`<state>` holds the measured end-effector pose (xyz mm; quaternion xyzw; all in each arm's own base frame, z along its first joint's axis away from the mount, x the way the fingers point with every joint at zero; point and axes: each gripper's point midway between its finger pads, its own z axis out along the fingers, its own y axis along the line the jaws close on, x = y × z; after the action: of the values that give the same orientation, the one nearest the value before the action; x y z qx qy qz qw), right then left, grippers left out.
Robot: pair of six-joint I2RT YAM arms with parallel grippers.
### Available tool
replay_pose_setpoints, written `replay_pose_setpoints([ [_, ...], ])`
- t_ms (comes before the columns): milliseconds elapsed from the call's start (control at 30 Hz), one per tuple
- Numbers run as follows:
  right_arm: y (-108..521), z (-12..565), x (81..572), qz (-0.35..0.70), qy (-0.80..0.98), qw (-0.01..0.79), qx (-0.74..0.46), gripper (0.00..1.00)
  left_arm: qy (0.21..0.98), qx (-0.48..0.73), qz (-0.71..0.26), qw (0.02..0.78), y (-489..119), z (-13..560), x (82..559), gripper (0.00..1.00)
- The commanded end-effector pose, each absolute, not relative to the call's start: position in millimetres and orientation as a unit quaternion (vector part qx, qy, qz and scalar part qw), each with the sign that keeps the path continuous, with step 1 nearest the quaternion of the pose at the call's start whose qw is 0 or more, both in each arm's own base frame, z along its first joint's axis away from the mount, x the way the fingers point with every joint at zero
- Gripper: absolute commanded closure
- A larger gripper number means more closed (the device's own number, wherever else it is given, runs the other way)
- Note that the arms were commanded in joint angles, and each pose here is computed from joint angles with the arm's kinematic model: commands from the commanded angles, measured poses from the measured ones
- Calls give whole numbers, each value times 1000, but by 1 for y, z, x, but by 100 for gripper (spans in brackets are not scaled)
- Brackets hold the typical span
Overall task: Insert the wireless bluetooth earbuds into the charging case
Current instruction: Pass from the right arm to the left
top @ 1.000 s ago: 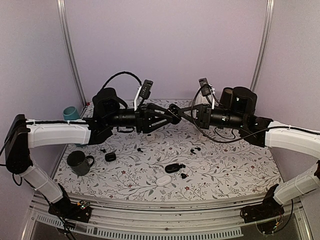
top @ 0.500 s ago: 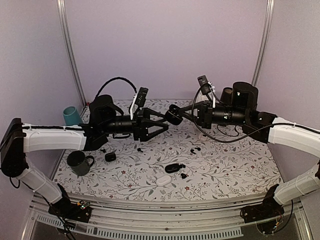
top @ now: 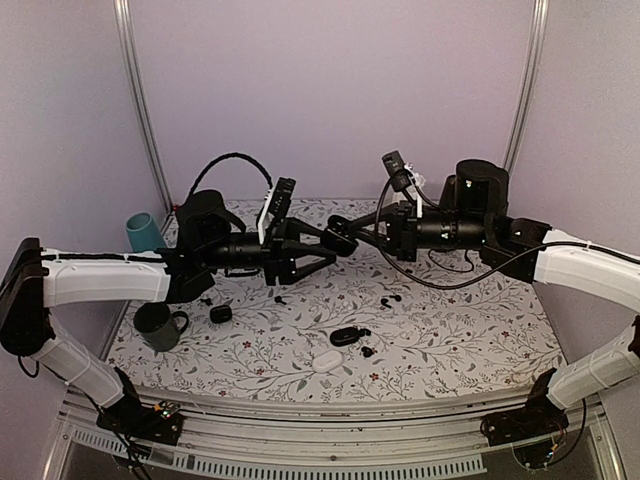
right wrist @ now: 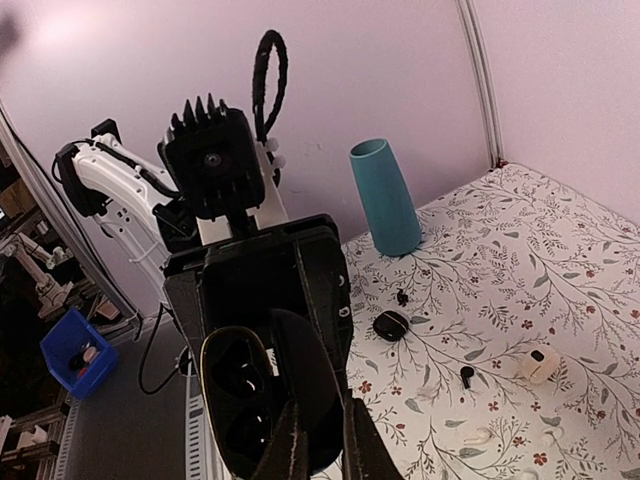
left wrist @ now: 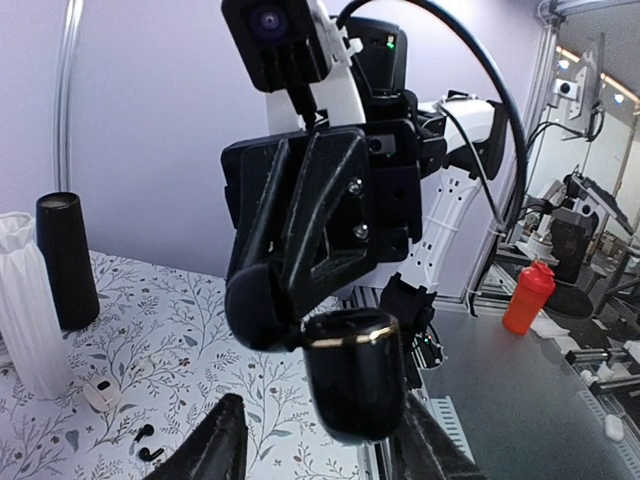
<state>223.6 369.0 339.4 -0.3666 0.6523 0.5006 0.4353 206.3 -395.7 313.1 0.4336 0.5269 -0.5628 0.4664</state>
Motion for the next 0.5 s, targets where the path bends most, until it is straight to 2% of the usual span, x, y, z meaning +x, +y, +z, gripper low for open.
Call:
replay_pose_setpoints([
  [0,371,344,225,494,650,441,-372,96,498,451,-569,474,-396,330,194,52],
  [267,373,342,229,488,656,441,-370,96,491,457,-576,467,-397,331,189,53],
  [467,374,342,230,488,656,441,-370,96,498,452,-578,462,-400,329,192,63],
])
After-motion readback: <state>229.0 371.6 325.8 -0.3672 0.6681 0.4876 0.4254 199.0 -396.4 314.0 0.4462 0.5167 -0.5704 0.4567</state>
